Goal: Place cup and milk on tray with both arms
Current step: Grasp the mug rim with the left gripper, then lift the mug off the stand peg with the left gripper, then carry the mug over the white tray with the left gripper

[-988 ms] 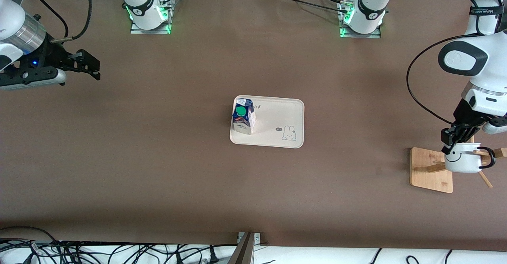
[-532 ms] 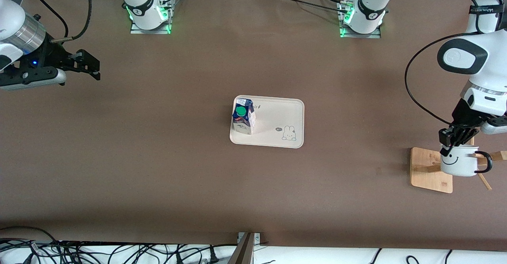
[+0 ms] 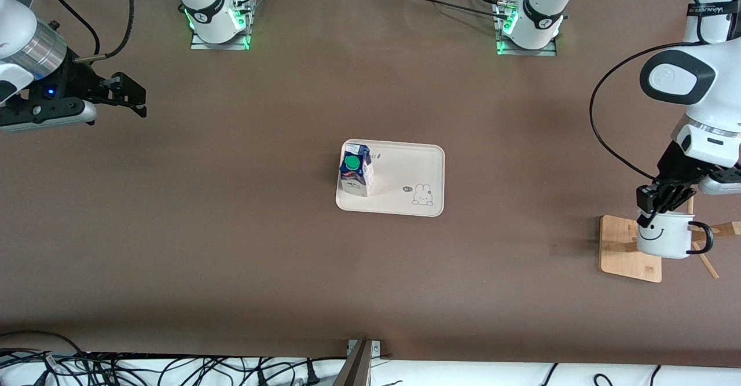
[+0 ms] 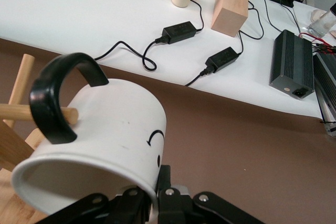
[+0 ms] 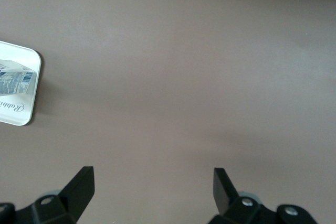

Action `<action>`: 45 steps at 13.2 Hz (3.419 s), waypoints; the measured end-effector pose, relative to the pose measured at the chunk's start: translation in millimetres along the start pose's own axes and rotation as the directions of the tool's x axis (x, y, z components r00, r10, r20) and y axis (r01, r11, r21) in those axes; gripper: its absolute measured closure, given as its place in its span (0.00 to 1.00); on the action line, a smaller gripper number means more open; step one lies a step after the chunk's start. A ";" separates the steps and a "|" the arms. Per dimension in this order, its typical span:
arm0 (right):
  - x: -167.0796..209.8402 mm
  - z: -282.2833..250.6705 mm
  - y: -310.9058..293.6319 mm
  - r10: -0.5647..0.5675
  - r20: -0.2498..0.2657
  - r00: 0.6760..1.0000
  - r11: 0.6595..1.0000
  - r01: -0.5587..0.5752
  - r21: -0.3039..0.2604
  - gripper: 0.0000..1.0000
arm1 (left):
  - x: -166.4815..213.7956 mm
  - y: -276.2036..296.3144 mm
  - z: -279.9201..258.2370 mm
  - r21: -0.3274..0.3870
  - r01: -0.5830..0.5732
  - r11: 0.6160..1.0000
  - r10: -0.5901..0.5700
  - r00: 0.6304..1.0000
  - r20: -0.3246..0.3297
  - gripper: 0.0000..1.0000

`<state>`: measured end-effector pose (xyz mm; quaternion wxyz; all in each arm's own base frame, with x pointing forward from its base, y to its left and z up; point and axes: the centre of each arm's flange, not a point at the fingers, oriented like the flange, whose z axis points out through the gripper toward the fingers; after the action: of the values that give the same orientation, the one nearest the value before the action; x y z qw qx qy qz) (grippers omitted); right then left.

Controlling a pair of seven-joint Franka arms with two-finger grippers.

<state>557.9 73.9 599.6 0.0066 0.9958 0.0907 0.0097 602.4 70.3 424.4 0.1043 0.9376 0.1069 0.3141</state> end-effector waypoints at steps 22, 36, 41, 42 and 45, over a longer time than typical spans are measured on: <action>0.0 0.3 0.1 0.000 0.001 1.000 1.000 0.000 0.000 0.00 | 25.6 93.0 -71.0 -0.266 -0.191 0.945 0.297 0.842 0.449 0.92; 0.5 1.2 1.3 0.002 0.003 1.000 1.000 -0.002 -0.001 0.00 | -97.4 321.6 95.8 0.120 -0.058 0.991 -0.061 0.600 0.798 0.92; 0.4 1.9 2.2 0.004 0.006 1.000 1.000 -0.004 -0.001 0.00 | -188.9 377.3 186.7 0.181 -0.048 0.982 -0.114 0.613 0.782 0.92; 0.3 2.0 2.5 0.004 0.006 1.000 1.000 -0.004 -0.001 0.00 | -190.8 376.0 192.4 0.182 -0.042 0.982 -0.118 0.615 0.779 0.92; 0.2 2.0 3.0 0.005 0.007 1.000 1.000 -0.005 -0.001 0.00 | -182.7 372.0 193.8 0.185 -0.034 0.982 -0.124 0.625 0.771 0.92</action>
<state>558.7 71.0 597.7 0.0072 0.9961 0.0880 0.0062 628.6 -358.6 267.4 0.0620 0.9834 0.1029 -0.1360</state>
